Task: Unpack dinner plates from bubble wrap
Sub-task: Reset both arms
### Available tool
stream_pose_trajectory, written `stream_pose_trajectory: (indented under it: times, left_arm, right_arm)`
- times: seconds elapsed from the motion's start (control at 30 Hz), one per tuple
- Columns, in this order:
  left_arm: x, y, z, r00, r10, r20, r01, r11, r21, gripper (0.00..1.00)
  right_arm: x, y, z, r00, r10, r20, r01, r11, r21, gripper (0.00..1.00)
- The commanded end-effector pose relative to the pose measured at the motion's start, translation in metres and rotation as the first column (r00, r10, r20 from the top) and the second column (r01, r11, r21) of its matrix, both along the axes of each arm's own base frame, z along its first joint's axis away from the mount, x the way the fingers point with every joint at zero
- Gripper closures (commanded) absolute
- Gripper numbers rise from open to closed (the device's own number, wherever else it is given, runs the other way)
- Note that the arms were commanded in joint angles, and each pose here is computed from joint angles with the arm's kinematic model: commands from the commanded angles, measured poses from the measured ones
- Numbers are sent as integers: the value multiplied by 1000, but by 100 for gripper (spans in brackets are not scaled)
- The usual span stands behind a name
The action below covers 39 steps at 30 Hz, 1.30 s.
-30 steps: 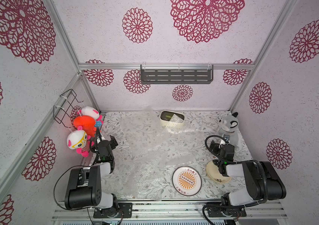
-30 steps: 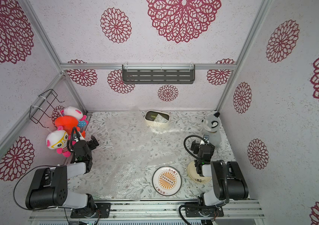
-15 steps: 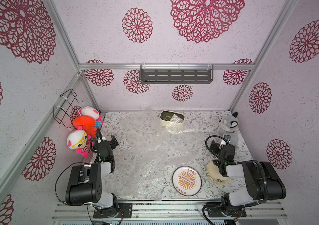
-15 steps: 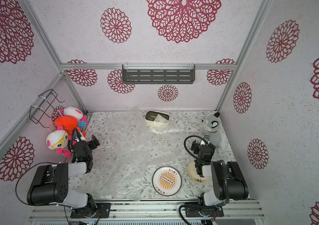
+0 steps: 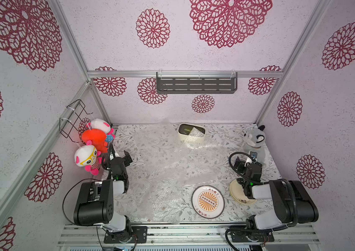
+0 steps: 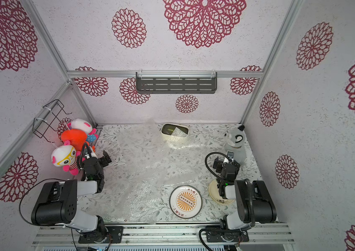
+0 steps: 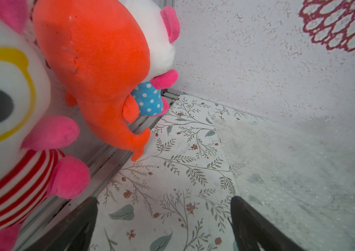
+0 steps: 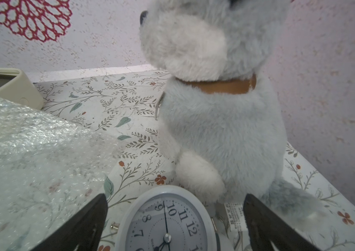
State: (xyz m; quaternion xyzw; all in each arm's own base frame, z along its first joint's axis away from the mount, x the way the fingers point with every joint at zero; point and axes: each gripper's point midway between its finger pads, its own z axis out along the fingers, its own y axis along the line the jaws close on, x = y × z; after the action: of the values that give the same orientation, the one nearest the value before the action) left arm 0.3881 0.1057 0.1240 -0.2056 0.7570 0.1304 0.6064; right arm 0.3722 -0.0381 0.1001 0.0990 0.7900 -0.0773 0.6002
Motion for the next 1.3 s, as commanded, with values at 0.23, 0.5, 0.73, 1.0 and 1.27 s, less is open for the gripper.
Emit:
stream_pose_trajectory:
  times: [0.23,0.5,0.73,1.0,1.27]
  left_arm:
    - [0,-1,0,1000,0,2,0,999,34,2]
    - [-1,-1,0,1000,1,2,-1,999,34,2]
    - [-1,-1,0,1000,1,2,-1,999,34,2]
    - [-1,-1,0,1000,2,2,-2,999,34,2]
    - [0,-2,0,1000,1,1,-1,999,34,2]
  right_arm:
    - [-1,-4,19,996,-16,88,16,1000,1,1]
    - [-3,-5,18,995,-23,99,23,1000,3,1]
    - [-4,-5,17,994,-23,107,23,1000,2,1]
    - [-4,-3,15,994,-9,106,9,1000,-1,1]
    - [-2,3,15,994,31,105,-30,1000,-5,1]
